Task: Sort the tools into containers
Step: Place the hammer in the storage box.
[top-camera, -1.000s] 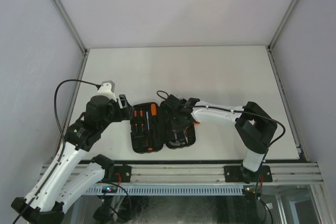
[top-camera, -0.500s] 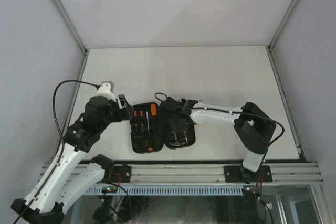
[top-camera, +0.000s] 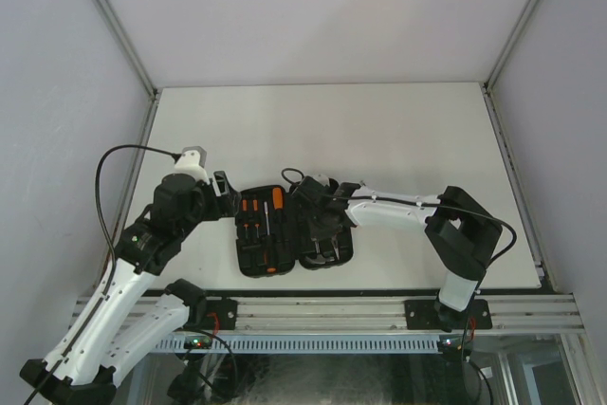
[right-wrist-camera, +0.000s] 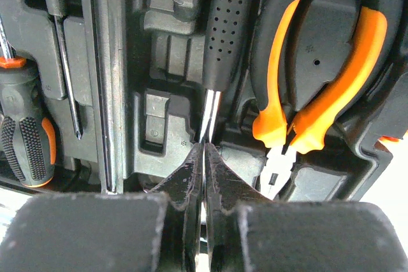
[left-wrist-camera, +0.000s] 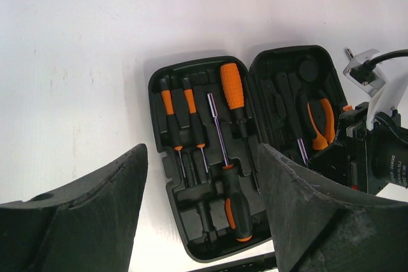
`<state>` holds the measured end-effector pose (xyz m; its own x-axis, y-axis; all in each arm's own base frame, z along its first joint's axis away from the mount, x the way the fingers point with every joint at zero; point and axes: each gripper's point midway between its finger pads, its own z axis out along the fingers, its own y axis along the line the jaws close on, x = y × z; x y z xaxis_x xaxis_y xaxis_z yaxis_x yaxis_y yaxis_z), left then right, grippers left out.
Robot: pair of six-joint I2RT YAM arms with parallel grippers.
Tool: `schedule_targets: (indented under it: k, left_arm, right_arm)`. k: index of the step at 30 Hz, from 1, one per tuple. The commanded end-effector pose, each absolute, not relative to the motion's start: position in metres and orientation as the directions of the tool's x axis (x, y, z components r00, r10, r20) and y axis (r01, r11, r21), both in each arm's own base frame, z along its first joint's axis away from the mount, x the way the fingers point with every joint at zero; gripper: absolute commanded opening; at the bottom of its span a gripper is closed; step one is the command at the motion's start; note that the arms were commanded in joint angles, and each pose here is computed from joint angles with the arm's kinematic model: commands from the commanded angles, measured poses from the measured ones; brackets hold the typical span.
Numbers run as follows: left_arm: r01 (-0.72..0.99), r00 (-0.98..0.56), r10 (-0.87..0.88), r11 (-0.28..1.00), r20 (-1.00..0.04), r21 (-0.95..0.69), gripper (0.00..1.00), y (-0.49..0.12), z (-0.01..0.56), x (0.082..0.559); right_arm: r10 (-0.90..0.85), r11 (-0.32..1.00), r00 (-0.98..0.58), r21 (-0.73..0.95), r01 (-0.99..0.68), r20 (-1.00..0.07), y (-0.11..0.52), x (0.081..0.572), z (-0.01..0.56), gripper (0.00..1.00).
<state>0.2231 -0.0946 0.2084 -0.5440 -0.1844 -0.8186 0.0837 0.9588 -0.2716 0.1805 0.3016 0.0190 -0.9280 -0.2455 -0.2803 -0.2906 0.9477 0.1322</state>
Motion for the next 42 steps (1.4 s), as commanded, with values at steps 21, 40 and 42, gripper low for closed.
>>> schedule_targets:
  k: [21,40,42]
  left_arm:
    - [0.101,-0.522,-0.178,0.958,-0.834,-0.268,0.74,-0.094,0.214,0.225]
    - [0.105,-0.535,-0.189,0.952,-0.824,-0.286,0.74,-0.098,0.212,0.225]
    - [0.106,-0.54,-0.199,0.948,-0.818,-0.3,0.74,-0.101,0.212,0.224]
  right_arm:
    - [-0.28,0.917,-0.923,-0.213,-0.339,0.264,0.173,0.066,-0.109,0.0]
    - [-0.283,0.954,-0.946,0.051,-0.294,-0.157,0.258,0.146,-0.002,0.07]
    - [-0.273,0.94,-0.929,0.139,-0.313,-0.249,0.281,0.162,0.026,0.11]
